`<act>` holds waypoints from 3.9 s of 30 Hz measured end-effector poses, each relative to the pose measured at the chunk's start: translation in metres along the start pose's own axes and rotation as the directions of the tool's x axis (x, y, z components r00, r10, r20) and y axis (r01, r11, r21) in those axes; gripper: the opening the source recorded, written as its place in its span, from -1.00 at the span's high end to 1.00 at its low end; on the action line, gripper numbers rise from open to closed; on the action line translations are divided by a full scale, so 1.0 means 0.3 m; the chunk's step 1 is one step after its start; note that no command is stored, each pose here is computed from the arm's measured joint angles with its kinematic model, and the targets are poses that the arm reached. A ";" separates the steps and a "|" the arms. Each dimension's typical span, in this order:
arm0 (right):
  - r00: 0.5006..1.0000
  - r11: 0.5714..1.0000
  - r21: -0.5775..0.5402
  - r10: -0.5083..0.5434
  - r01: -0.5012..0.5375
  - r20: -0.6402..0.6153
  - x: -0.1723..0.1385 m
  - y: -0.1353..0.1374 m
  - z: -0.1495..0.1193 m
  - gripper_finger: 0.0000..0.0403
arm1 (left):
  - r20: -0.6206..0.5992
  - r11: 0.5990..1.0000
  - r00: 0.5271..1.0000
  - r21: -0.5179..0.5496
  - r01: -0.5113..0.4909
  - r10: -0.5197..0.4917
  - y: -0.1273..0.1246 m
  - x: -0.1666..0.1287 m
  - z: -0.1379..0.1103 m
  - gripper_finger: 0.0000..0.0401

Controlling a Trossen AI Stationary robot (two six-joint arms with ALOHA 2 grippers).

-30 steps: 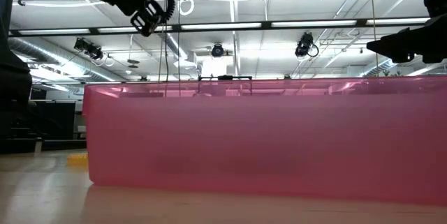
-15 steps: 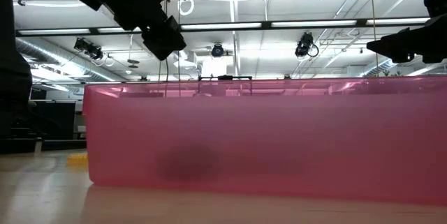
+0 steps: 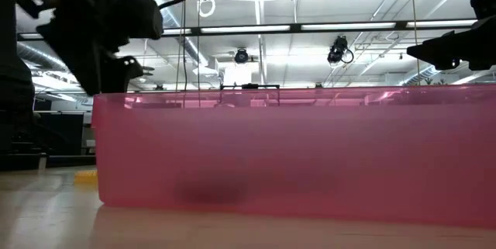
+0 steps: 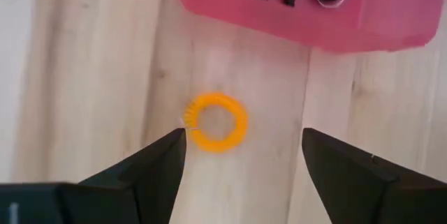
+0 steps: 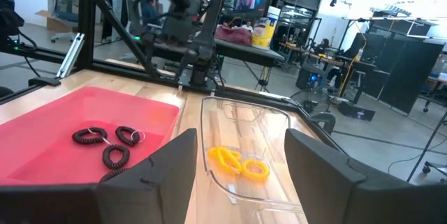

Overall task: Sort spring keychains
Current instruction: Put the yellow spring keychain into the transparent bin, then return to Home Position

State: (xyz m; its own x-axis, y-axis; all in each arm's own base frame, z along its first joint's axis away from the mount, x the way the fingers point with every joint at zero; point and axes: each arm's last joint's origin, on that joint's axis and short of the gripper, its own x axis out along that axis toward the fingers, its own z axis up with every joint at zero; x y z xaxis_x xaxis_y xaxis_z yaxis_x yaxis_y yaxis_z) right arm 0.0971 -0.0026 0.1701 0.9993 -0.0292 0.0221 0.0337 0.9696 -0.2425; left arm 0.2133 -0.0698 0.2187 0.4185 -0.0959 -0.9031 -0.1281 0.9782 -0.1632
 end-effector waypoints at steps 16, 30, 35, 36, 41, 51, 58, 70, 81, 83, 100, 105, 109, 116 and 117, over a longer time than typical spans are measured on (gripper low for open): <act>1.000 1.000 0.000 -0.001 0.001 0.000 0.000 0.000 0.000 -0.10 | 0.008 1.000 1.000 0.004 -0.011 0.011 0.024 0.236 -0.168 -0.26; 1.000 1.000 0.000 0.000 0.000 0.000 0.000 0.000 0.000 -0.10 | 0.028 0.997 0.997 0.007 -0.077 0.077 -0.019 0.315 -0.100 0.20; 1.000 1.000 0.000 0.000 0.000 0.000 0.000 0.000 0.000 -0.10 | -0.005 0.991 0.996 -0.105 -0.085 0.085 0.010 0.318 -0.091 0.85; 1.000 1.000 0.000 0.000 0.000 0.000 0.000 0.000 0.000 -0.10 | -0.009 0.989 0.996 -0.118 -0.087 0.086 0.012 0.318 -0.091 0.87; 1.000 1.000 0.000 0.000 0.000 0.000 0.000 0.000 0.000 -0.10 | 0.010 0.986 0.995 -0.141 -0.092 0.094 0.016 0.301 -0.088 0.87; 1.000 1.000 0.000 0.000 0.000 0.000 0.000 0.000 0.000 -0.10 | 0.017 0.924 0.937 -0.168 -0.343 0.350 0.034 0.136 -0.052 0.87; 1.000 1.000 0.000 0.000 0.000 -0.001 0.000 0.000 0.000 -0.10 | 0.248 0.895 0.860 -0.135 -0.425 0.446 -0.004 -0.052 0.148 0.87; 1.000 1.000 0.000 0.000 0.000 -0.001 0.000 0.000 0.000 -0.10 | 0.534 0.923 0.757 -0.147 -0.355 0.377 0.154 -0.186 0.422 0.79; 1.000 1.000 0.000 0.000 0.000 0.001 0.000 0.000 0.000 -0.10 | 0.503 0.955 0.812 -0.121 -0.271 0.295 0.212 -0.165 0.435 -0.45; 1.000 1.000 0.000 0.000 0.000 0.000 0.000 0.000 0.000 -0.10 | 0.501 0.957 0.816 -0.122 -0.263 0.288 0.204 -0.163 0.432 -0.56; 1.000 1.000 0.000 0.000 0.000 0.000 0.000 0.000 0.000 -0.10 | 0.598 0.989 0.791 -0.013 -0.148 0.126 0.141 -0.042 0.284 -0.68; 1.000 1.000 0.000 0.000 0.000 0.000 0.000 0.000 0.000 -0.10 | 0.716 0.990 0.691 -0.009 -0.139 0.103 0.177 -0.050 0.160 -0.68; 1.000 1.000 0.000 0.000 0.000 0.000 0.000 0.000 0.000 -0.10 | 0.770 0.990 0.629 -0.027 -0.135 0.107 0.209 -0.093 0.050 -0.68; 1.000 1.000 0.000 0.000 0.000 0.000 0.000 0.000 0.000 -0.10 | 0.873 0.995 0.479 -0.065 -0.079 0.095 0.247 -0.154 -0.142 -0.68; 1.000 1.000 0.000 0.000 0.000 0.000 0.000 0.000 0.000 -0.10 | 0.888 0.996 0.453 -0.059 -0.067 0.083 0.248 -0.163 -0.161 -0.68</act>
State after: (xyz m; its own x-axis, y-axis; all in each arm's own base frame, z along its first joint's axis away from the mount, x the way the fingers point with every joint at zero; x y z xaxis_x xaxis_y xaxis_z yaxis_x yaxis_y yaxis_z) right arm 0.0971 -0.0026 0.1700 0.9993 -0.0290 0.0220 0.0335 0.9696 -0.2425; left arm 0.1397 -0.0013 0.2315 0.9770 0.2013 -0.0704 -0.2089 0.9698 -0.1257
